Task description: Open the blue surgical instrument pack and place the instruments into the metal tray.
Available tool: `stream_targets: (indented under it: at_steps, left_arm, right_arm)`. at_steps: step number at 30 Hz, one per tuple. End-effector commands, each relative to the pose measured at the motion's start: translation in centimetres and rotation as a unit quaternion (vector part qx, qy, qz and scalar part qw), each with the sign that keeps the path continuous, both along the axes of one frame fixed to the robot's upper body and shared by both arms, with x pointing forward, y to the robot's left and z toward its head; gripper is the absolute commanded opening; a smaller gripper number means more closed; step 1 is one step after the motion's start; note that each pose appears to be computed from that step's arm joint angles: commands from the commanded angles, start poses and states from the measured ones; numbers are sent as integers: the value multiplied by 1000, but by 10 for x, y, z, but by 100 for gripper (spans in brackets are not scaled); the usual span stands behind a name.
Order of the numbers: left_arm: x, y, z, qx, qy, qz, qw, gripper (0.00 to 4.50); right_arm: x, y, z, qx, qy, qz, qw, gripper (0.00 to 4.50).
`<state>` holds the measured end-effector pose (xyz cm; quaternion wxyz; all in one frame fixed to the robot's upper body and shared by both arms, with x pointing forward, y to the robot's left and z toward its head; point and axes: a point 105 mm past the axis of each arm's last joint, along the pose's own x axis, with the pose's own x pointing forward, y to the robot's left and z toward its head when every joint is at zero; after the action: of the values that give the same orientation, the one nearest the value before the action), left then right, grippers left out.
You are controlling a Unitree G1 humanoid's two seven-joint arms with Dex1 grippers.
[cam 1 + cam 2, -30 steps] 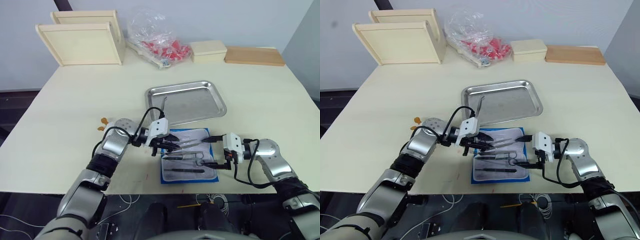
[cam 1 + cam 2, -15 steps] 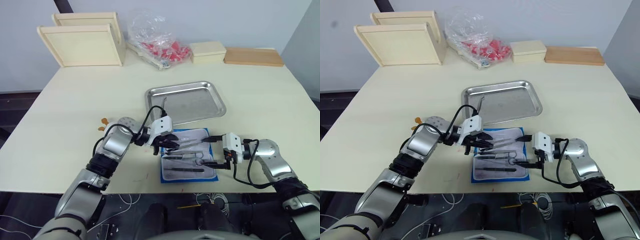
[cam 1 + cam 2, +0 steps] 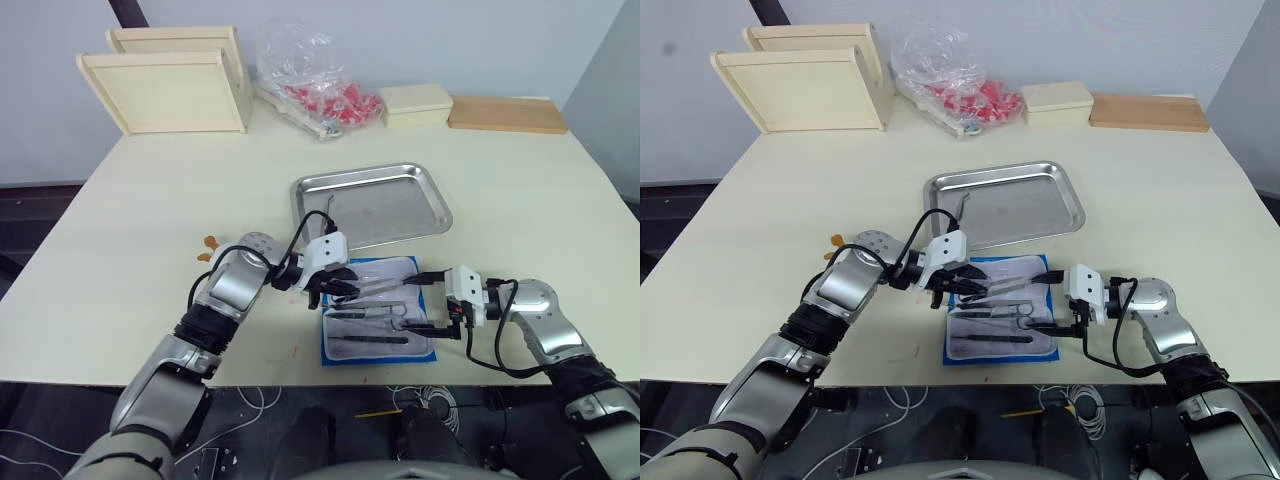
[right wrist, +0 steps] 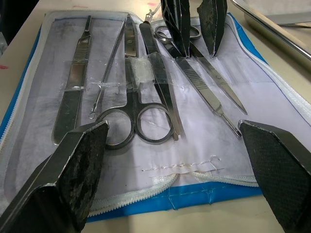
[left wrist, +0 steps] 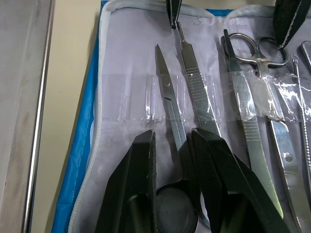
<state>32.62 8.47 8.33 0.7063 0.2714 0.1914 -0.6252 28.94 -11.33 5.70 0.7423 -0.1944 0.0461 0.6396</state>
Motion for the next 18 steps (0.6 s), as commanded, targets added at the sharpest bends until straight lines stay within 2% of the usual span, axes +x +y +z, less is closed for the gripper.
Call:
stream_targets:
  at_steps: [1, 3, 9, 18]
  left_arm:
    - [-7, 6, -17, 31, 33, -13, 999, 69]
    - [-7, 6, -17, 31, 33, -17, 999, 7]
    - [-2, 6, -12, 31, 29, -25, 999, 7]
    - [1, 2, 9, 37, 17, -50, 998, 7]
  right_arm:
    - [-12, -6, -32, -51, 51, -3, 997, 450]
    - [-12, -6, -32, -51, 51, -3, 997, 450]
    - [-12, -5, -33, -50, 53, -2, 997, 450]
    - [-13, -4, -34, -50, 54, -1, 997, 450]
